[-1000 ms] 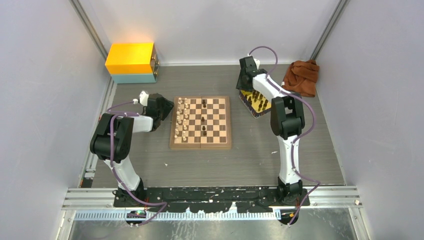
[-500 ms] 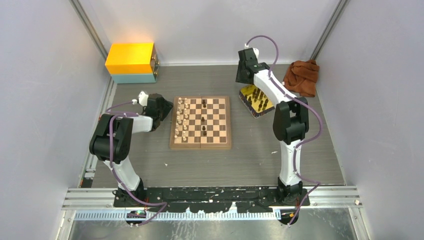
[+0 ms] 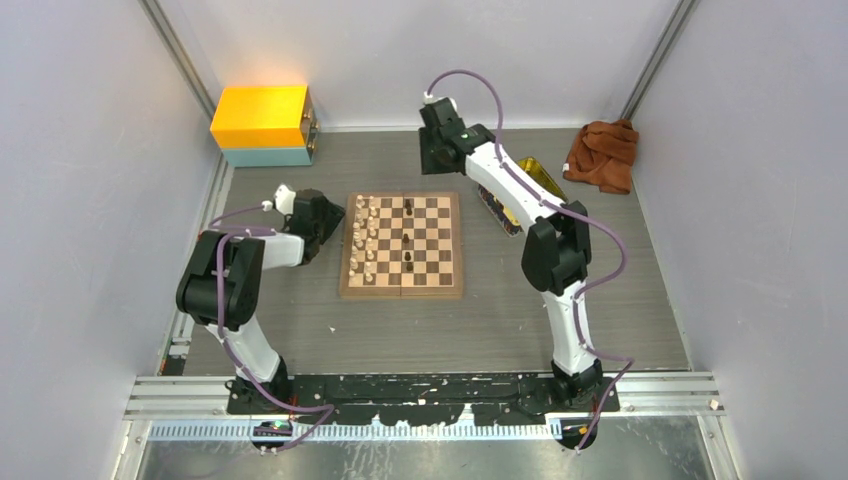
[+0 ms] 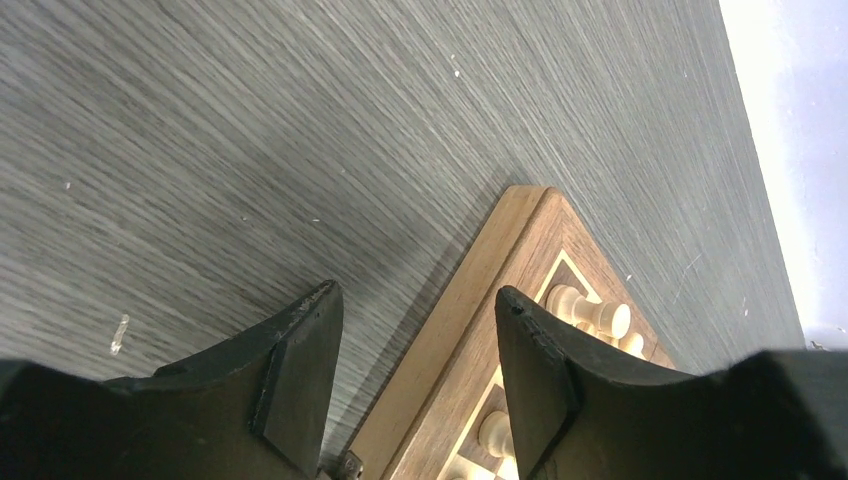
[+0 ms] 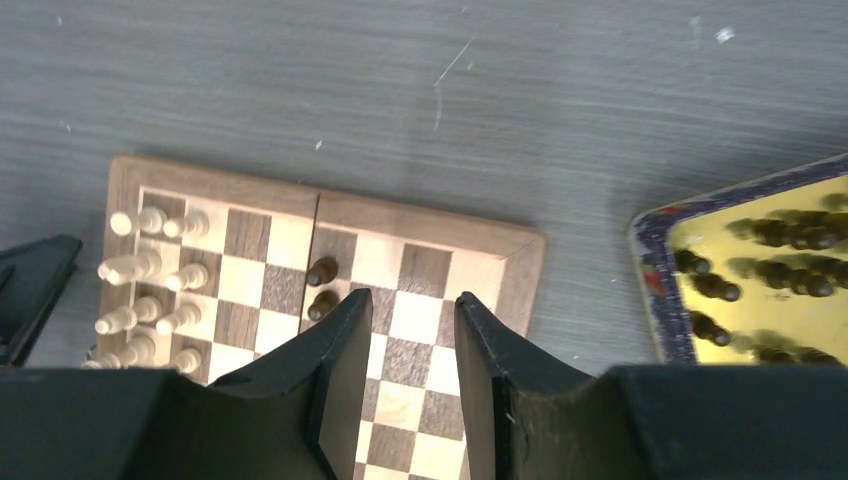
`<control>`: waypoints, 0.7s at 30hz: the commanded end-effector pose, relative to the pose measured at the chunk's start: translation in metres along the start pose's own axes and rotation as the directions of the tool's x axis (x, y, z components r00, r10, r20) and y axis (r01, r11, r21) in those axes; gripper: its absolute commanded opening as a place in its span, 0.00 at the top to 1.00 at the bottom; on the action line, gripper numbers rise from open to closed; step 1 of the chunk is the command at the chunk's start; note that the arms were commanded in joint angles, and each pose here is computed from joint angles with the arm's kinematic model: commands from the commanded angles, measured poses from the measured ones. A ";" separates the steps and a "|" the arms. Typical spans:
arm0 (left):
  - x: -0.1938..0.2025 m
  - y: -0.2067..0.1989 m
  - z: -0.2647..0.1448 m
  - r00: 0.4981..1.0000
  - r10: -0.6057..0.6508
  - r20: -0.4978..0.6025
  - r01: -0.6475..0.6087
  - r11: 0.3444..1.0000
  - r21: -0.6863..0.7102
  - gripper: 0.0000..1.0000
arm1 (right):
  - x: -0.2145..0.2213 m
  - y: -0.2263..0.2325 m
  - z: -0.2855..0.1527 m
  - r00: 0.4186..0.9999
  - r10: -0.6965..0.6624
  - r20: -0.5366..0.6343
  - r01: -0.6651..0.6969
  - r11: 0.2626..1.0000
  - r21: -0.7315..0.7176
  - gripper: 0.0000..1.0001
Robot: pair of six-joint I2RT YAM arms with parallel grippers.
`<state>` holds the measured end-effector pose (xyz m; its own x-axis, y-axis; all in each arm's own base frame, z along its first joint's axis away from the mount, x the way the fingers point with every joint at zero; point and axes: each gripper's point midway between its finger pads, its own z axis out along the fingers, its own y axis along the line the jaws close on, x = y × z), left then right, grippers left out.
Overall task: Set up the chess pieces on the board
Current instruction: Move the storage box to the center of the board, then pick up the chess piece from the chessboard.
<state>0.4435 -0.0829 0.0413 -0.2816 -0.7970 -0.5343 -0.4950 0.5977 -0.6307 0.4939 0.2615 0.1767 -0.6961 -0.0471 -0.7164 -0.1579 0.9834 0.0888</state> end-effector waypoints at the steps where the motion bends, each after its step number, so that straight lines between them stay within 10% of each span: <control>1: -0.001 0.026 -0.008 1.000 0.029 0.004 -0.028 0.996 -0.084 0.40 | 0.010 0.021 0.004 0.999 -0.041 -0.036 0.040 0.998 -0.039 0.58; 21: -0.019 0.050 -0.009 0.999 -0.015 0.035 0.018 0.995 -0.096 0.40 | 0.044 0.062 0.038 0.985 -0.127 -0.120 0.117 0.990 -0.084 0.58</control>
<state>0.4328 -0.0486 0.0410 -0.2191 -0.8191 -0.5301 -0.5310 0.5559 -0.6395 0.4760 0.3163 0.1107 -0.7733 -0.1819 -0.6075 -0.2663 0.9625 0.0508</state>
